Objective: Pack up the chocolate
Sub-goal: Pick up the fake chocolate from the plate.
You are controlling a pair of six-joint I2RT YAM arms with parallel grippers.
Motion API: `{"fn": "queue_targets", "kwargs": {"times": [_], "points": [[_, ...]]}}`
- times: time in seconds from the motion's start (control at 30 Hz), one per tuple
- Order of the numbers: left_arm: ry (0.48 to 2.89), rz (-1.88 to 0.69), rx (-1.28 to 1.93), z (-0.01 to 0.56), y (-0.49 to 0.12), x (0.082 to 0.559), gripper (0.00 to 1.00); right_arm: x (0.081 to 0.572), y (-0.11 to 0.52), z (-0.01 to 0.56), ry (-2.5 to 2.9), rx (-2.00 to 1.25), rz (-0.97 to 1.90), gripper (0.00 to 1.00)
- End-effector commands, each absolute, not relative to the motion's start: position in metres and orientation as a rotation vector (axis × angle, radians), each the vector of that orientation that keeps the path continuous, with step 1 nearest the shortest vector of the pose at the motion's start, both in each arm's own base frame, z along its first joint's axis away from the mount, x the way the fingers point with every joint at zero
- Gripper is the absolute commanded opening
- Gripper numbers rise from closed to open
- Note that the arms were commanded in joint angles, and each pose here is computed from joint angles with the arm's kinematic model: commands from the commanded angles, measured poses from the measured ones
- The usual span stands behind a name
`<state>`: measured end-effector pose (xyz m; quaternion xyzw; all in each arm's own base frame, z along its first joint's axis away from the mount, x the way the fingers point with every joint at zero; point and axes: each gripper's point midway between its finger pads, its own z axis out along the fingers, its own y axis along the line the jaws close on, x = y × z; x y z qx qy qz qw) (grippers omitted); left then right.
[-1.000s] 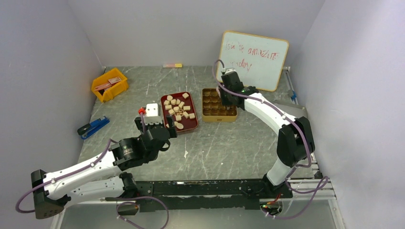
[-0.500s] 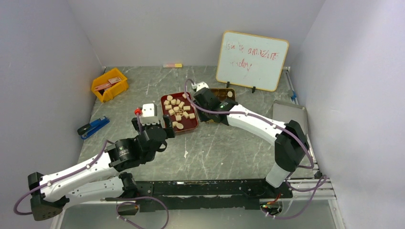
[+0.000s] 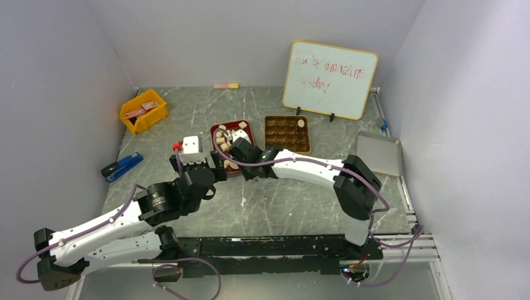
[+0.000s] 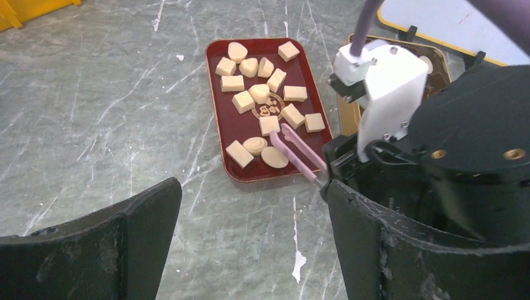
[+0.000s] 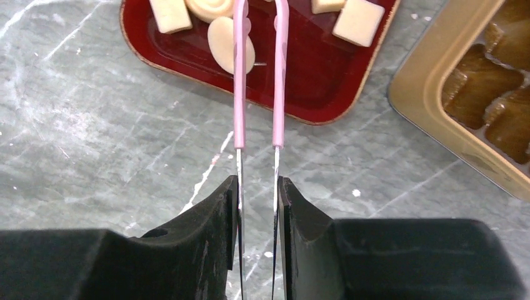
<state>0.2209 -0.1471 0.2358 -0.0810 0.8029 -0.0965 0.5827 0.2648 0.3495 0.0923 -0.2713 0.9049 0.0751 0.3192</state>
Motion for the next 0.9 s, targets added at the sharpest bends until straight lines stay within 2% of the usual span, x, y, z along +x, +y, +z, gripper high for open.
{"fn": "queue_targets", "kwargs": {"times": [0.0, 0.87], "points": [[1.837, -0.274, -0.244, 0.254, -0.143, 0.219, 0.91, 0.275, 0.374, 0.114, 2.312, -0.659, 0.234, 0.31], [1.817, -0.258, -0.237, 0.256, -0.131, 0.216, 0.91, 0.289, 0.395, 0.109, 2.306, -0.639, 0.166, 0.34]]}}
